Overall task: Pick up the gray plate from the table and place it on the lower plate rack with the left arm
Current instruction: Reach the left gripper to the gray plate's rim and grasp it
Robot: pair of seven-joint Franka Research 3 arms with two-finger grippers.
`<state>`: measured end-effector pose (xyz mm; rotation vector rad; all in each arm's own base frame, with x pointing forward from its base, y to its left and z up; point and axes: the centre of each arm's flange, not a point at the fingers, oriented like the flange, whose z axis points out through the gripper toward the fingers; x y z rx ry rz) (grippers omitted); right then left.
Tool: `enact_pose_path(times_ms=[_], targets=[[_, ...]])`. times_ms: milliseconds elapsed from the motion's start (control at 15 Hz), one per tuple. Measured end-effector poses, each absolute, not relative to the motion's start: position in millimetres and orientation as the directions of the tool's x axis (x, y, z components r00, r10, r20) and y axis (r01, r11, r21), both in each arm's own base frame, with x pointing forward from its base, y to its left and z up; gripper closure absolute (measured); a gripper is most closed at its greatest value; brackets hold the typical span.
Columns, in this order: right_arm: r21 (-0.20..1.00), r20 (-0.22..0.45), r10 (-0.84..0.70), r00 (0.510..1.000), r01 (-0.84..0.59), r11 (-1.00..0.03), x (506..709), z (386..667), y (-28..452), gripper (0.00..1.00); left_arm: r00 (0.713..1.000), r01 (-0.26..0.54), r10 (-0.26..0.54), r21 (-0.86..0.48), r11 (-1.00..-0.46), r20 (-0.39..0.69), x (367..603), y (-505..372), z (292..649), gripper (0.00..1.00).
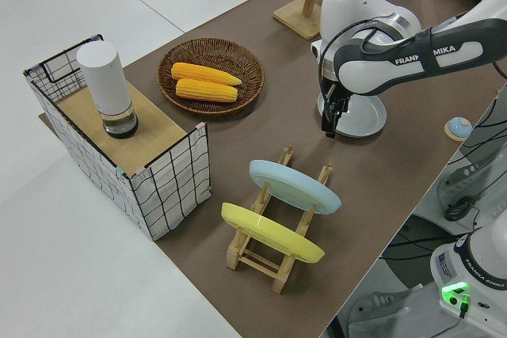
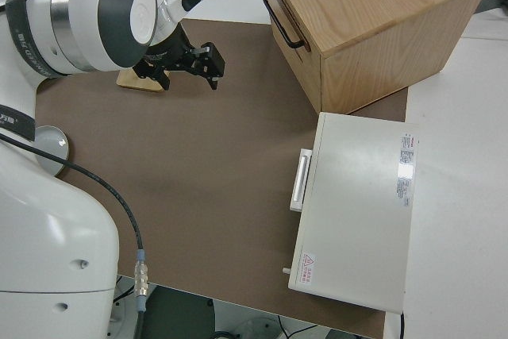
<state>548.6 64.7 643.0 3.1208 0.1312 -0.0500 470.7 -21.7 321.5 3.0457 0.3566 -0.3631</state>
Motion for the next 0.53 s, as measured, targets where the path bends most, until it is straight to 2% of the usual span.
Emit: enact_pose_path(times_ms=[200, 267, 333, 467, 533], targets=[[0.016, -0.033, 0.084, 0.996, 0.084, -0.996, 548.6, 643.0, 64.7, 0.01, 0.935, 0.262, 0.251, 0.011, -0.965, -0.251, 473.0, -29.3, 302.9, 0.04], [0.016, -0.033, 0.084, 0.996, 0.084, -0.996, 548.6, 643.0, 64.7, 0.01, 0.932, 0.269, 0.259, 0.008, -0.963, -0.252, 473.4, -31.0, 299.8, 0.11], [0.016, -0.033, 0.084, 0.996, 0.084, -0.996, 548.6, 643.0, 64.7, 0.01, 0.930, 0.277, 0.267, 0.004, -0.961, -0.254, 473.5, -32.0, 297.6, 0.23], [0.016, -0.033, 0.084, 0.996, 0.084, -0.996, 548.6, 643.0, 64.7, 0.01, 0.924, 0.295, 0.285, -0.001, -0.956, -0.256, 473.6, -32.8, 296.1, 0.26], [0.016, -0.033, 0.084, 0.996, 0.084, -0.996, 548.6, 643.0, 64.7, 0.01, 0.922, 0.301, 0.292, -0.003, -0.954, -0.255, 473.6, -32.8, 296.1, 0.34]])
